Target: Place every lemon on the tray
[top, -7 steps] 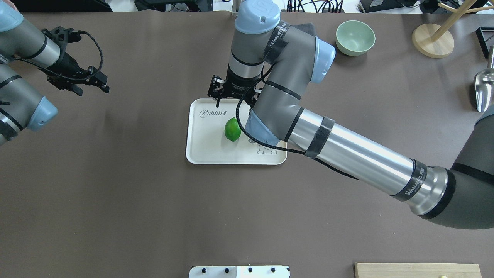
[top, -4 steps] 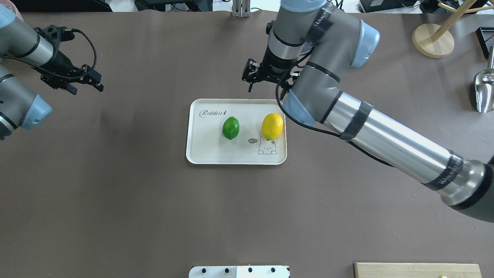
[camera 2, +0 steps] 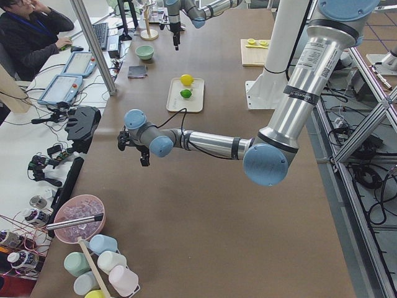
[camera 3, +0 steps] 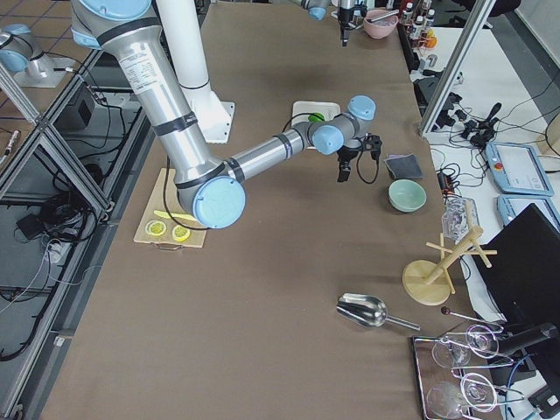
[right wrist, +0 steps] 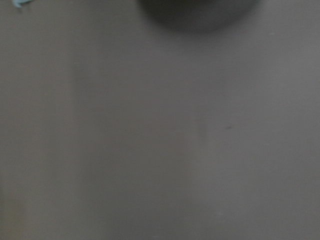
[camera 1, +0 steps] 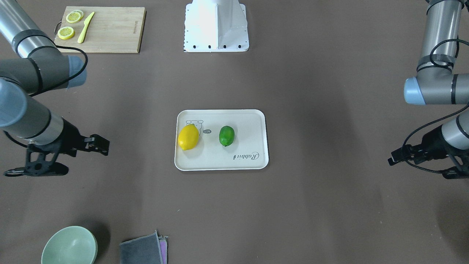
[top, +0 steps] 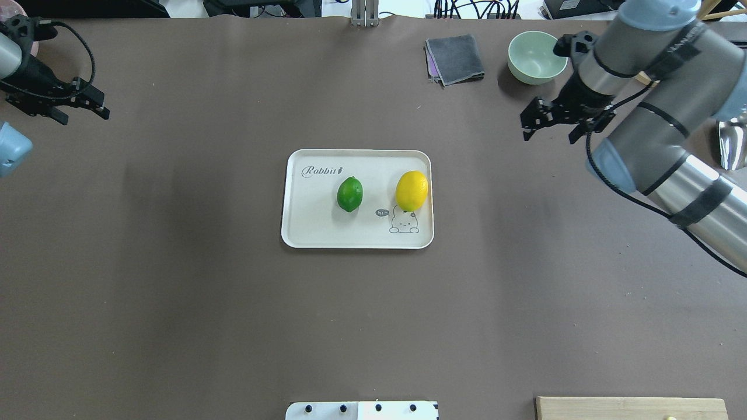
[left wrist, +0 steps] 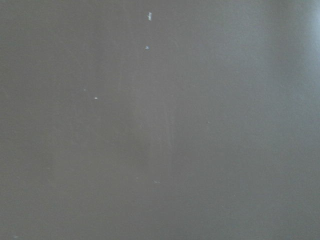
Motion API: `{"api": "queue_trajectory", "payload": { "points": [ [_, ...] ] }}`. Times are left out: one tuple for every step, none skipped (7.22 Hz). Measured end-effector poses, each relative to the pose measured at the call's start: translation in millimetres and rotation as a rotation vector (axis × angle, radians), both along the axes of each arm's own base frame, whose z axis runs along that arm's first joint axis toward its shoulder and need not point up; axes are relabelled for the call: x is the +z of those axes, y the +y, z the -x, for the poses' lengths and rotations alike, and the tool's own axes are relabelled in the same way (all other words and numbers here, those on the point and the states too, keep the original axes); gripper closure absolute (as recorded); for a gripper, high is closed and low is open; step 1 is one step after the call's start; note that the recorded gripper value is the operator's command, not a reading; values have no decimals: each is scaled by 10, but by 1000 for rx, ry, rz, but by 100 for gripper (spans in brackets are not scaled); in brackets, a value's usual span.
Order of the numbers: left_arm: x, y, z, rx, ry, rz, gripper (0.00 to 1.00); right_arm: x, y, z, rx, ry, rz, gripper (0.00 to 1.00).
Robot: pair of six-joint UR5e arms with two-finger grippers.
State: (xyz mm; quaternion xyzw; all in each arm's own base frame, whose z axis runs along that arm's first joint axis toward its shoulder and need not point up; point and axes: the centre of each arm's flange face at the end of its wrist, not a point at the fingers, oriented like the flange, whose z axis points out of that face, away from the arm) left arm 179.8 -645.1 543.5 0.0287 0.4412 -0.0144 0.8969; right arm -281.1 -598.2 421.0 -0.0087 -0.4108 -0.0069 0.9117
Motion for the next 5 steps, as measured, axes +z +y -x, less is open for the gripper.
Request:
{"api": "queue_trajectory", "payload": {
  "points": [
    [126, -48, 300, 39, -35, -32, 3, 373, 22, -501, -12, 15, -28, 0],
    [208, -87, 601, 52, -55, -48, 3, 733, 73, -1029, -16, 21, -45, 0],
    [317, -75, 878, 46, -67, -54, 3, 1078, 180, -1563, -17, 17, -58, 0],
    [501, 2, 1146, 48, -80, -65, 3, 1451, 381, -2132, -10, 5, -65, 0],
    [664, 72, 1406, 51, -90, -72, 2, 1829, 661, -2655, 0, -5, -69, 0]
  ]
}}
